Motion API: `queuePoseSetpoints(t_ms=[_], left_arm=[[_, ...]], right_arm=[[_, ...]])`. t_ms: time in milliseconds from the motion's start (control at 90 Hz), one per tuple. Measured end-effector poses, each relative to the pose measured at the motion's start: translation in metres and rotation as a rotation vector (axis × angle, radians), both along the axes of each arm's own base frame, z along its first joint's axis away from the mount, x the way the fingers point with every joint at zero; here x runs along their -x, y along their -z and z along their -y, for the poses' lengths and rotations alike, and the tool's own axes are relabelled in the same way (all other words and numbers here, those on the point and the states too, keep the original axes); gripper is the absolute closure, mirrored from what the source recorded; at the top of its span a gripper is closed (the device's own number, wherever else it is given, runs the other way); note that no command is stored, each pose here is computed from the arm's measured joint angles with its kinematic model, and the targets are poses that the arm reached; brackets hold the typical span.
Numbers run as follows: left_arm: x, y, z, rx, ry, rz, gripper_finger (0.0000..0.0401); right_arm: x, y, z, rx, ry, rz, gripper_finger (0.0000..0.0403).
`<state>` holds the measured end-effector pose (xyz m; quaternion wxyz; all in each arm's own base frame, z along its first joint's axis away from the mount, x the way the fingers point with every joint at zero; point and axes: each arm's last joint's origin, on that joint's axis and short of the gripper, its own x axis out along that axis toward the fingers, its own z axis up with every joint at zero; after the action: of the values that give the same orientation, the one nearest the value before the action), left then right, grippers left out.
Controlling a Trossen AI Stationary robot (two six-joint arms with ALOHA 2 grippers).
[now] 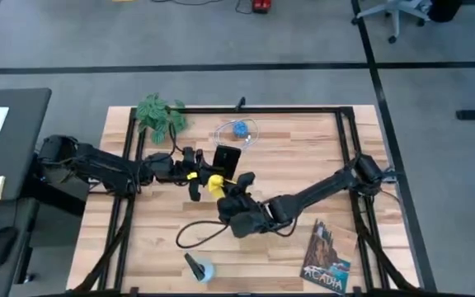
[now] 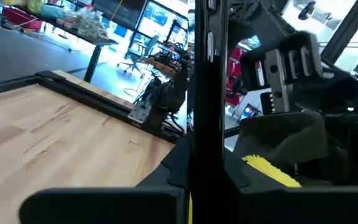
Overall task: Apply microfiber cloth
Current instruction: Wipe the cellphone using a microfiber cloth
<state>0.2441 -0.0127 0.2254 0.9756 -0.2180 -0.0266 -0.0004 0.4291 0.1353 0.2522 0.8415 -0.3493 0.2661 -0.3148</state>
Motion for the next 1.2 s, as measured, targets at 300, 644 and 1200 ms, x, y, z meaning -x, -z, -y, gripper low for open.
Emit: queuePoseSetpoints(t_ms=[300, 644, 1200], left_arm=[[0.000, 0.002, 0.004, -0.004, 0.036, -0.027, 0.0390], [0.000, 0.009, 0.018, -0.023, 0.080, -0.079, 0.0390], [0.001, 0.010, 0.019, -0.060, 0.101, -0.087, 0.0391]], right_arm=[[0.023, 0.001, -0.009, 0.057, 0.129, -0.016, 0.0403], [0.033, -0.047, 0.007, 0.076, 0.202, 0.097, 0.0403], [0.012, -0.052, 0.026, -0.204, -0.121, 0.132, 0.0403]])
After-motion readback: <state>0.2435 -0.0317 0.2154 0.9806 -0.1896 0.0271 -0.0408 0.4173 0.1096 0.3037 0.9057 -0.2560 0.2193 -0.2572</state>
